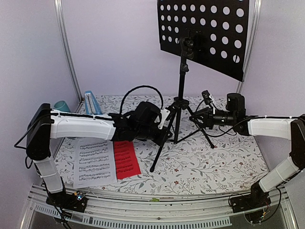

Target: Set up the instrument practice props

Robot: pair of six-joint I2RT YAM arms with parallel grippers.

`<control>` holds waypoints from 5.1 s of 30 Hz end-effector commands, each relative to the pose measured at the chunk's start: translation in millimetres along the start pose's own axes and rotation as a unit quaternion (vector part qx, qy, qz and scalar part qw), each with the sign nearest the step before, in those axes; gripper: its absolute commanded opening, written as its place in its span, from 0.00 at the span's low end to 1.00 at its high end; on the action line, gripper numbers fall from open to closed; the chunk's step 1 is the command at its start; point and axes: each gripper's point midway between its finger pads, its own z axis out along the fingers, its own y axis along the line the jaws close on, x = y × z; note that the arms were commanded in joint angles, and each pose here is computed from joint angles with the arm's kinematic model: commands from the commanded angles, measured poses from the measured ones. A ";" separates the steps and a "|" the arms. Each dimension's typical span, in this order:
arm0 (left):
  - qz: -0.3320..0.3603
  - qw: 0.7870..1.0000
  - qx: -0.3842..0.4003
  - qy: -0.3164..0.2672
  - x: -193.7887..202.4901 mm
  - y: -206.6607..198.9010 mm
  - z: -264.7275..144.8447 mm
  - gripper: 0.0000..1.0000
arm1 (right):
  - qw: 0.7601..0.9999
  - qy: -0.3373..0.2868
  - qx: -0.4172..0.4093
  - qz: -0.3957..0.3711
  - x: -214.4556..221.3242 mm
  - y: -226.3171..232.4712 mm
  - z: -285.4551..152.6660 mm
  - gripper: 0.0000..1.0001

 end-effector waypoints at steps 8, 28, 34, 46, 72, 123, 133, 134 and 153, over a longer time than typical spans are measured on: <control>0.099 0.993 0.046 -0.053 -46.7 31.7 34.4 0.02 | 1.000 -0.007 0.014 0.022 19.8 29.8 -17.7 0.39; 0.114 0.989 -0.048 -0.086 -90.2 113.6 56.3 0.54 | 0.996 -0.028 0.077 0.039 43.1 52.3 0.5 0.39; 0.106 0.986 -0.066 -0.110 -110.0 129.5 49.2 0.71 | 0.995 -0.021 0.089 0.046 49.6 58.9 18.2 0.38; 0.063 0.978 -0.081 -0.183 -155.8 138.5 -16.0 0.96 | 0.988 -0.025 0.136 0.067 48.4 58.7 47.8 0.39; -0.154 0.972 -0.030 -0.178 -66.0 23.6 -67.4 0.76 | 0.977 -0.061 0.192 0.064 7.0 39.8 -5.9 0.85; 0.094 0.979 0.152 -0.101 -74.0 -24.5 1.1 0.00 | 0.944 -0.103 0.307 0.062 -28.0 0.8 -72.4 0.89; 0.108 0.941 0.316 -0.060 -61.8 -23.0 -20.5 0.00 | 0.962 -0.088 0.253 0.046 -25.4 17.4 -61.1 0.89; 0.106 0.939 0.322 -0.055 -61.0 -20.8 -20.7 0.00 | 0.965 -0.086 0.245 0.041 -25.7 20.3 -59.4 0.89; 0.056 0.943 0.325 -0.051 -42.5 -31.8 -13.9 0.00 | 0.981 -0.063 0.178 0.041 -13.4 40.8 -48.3 0.86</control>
